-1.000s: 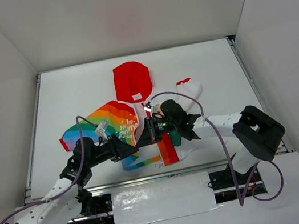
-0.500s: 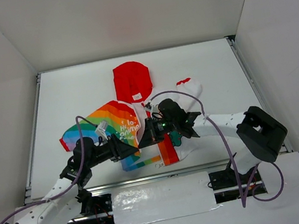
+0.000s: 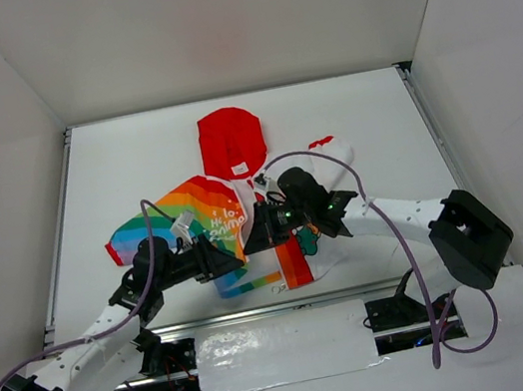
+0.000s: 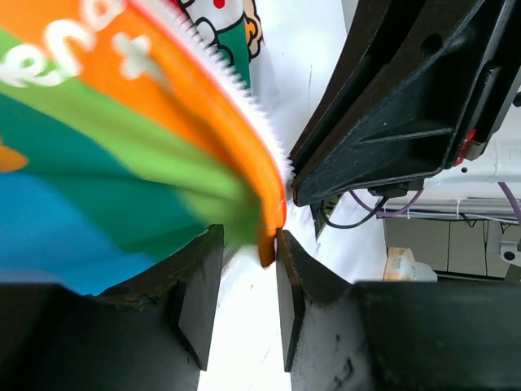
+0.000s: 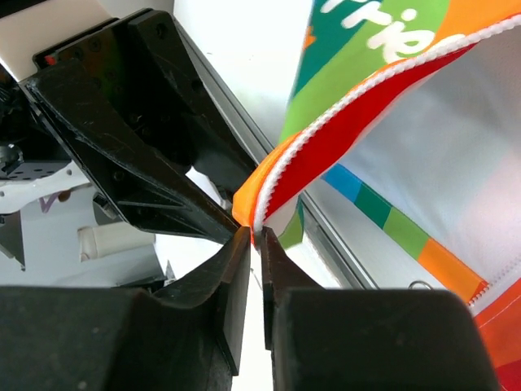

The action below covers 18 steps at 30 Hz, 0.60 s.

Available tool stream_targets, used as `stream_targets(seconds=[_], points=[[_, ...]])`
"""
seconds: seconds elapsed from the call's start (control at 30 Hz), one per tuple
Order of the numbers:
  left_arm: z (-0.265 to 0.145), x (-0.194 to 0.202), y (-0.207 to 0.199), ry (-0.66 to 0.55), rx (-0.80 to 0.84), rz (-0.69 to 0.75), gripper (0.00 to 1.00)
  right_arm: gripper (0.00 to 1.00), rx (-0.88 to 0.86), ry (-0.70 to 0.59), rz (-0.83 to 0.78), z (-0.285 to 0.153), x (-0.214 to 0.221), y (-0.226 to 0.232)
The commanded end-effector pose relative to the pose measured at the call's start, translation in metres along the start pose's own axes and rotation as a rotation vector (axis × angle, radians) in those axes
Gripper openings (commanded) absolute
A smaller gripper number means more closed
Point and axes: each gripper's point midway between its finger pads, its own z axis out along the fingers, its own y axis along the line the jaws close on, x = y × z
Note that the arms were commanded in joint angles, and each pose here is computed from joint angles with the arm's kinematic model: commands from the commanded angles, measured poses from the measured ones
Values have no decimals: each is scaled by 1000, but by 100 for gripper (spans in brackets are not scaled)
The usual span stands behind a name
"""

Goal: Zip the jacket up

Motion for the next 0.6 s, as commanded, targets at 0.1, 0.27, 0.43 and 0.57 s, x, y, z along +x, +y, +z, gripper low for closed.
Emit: stream_targets(seconds=[0.1,0.27,0.43,0.57], points=[[-2,-5,-15,-21,69,69,41,20,-56,-10,-33,0,-6,17],[-2,-4,-15,-20,73,71,37,26,-76,-2,-26,2,-4,18],[-1,-3,-12,-12,61,63,41,30,-12,-18,-17,6,-6,3],[-4,-8,-4,-26,-23,59,43,36,134,-40,46,8,-1,-34]])
